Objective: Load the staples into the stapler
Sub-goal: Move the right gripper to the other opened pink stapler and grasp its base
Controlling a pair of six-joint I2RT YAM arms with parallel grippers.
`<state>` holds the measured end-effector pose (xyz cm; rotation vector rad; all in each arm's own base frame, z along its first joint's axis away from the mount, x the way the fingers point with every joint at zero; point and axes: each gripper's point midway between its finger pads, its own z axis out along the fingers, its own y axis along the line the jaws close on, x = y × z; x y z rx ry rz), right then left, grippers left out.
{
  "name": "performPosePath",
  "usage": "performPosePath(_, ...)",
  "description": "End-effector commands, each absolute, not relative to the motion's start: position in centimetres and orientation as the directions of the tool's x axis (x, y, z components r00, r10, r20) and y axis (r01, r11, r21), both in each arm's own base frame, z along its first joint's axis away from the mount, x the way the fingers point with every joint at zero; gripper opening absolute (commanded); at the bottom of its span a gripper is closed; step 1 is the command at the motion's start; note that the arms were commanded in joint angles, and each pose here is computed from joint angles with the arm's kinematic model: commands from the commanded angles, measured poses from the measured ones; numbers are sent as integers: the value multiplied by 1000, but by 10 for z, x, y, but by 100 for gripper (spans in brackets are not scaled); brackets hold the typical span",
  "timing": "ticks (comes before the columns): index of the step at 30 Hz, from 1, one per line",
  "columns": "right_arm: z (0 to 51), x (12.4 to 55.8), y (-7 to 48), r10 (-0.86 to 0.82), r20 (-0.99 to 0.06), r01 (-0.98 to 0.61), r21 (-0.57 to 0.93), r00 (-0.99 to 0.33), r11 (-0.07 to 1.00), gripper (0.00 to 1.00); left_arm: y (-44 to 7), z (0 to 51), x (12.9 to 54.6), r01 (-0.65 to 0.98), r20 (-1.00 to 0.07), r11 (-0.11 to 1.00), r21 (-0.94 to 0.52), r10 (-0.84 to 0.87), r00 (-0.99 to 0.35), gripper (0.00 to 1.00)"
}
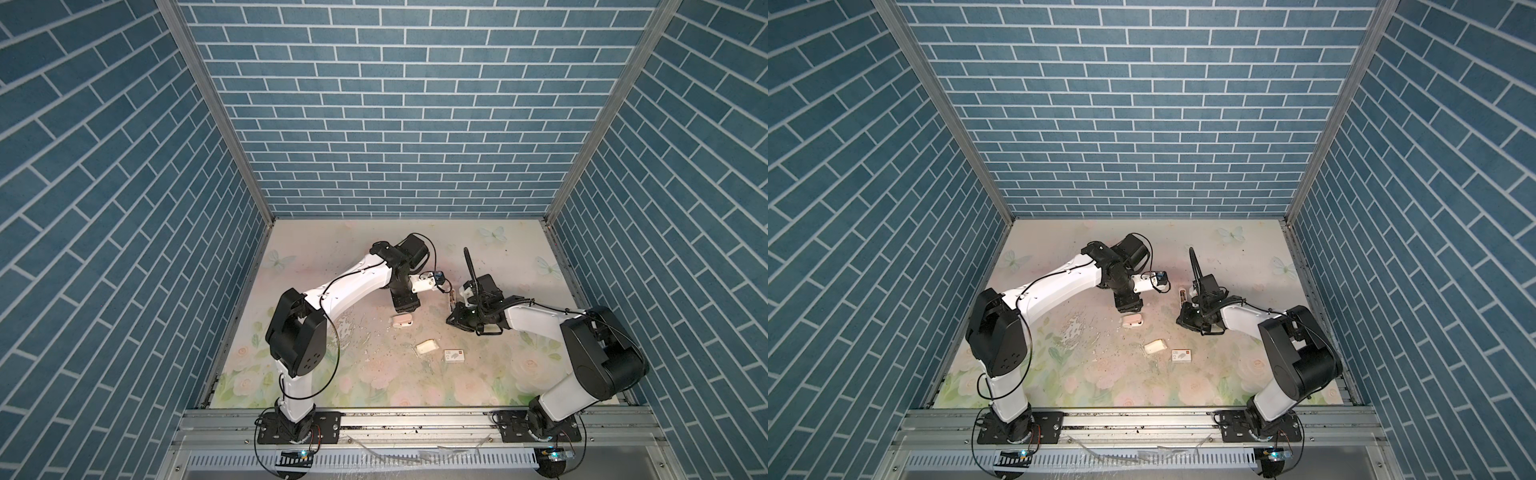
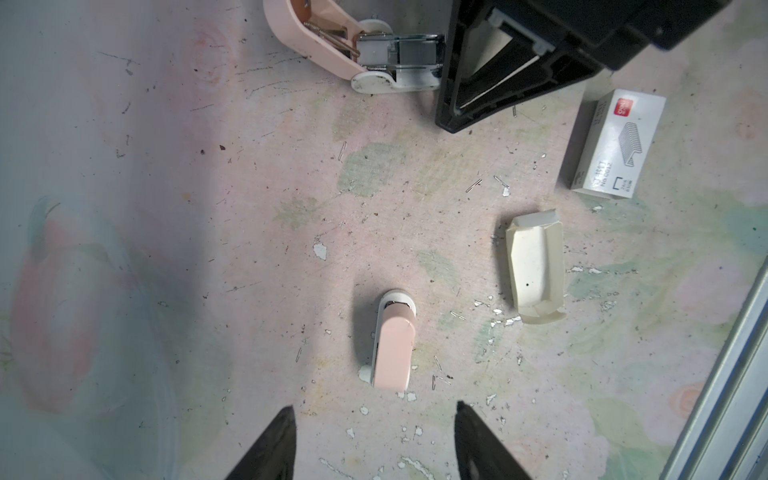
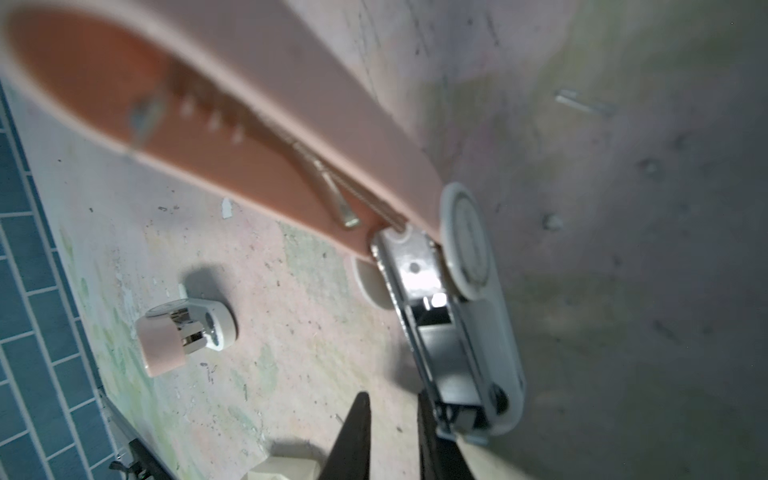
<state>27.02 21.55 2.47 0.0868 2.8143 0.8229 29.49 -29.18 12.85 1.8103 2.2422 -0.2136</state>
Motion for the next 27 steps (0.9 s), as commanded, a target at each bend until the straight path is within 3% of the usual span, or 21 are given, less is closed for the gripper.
performPosePath(1,18,273,200,85,-207,-17,447,-975,894,22,-298,127,297,974,-301,225,14,930,-211,62)
performPosePath(19,9,297,177,47,-234,-31,319,-971,947,23,-304,116,295,973,-304,228,-32,925,-227,62)
performPosePath(27,28,281,182,52,-241,-52,404,-969,913,26,-309,111,296,976,-315,212,-37,925,-213,62)
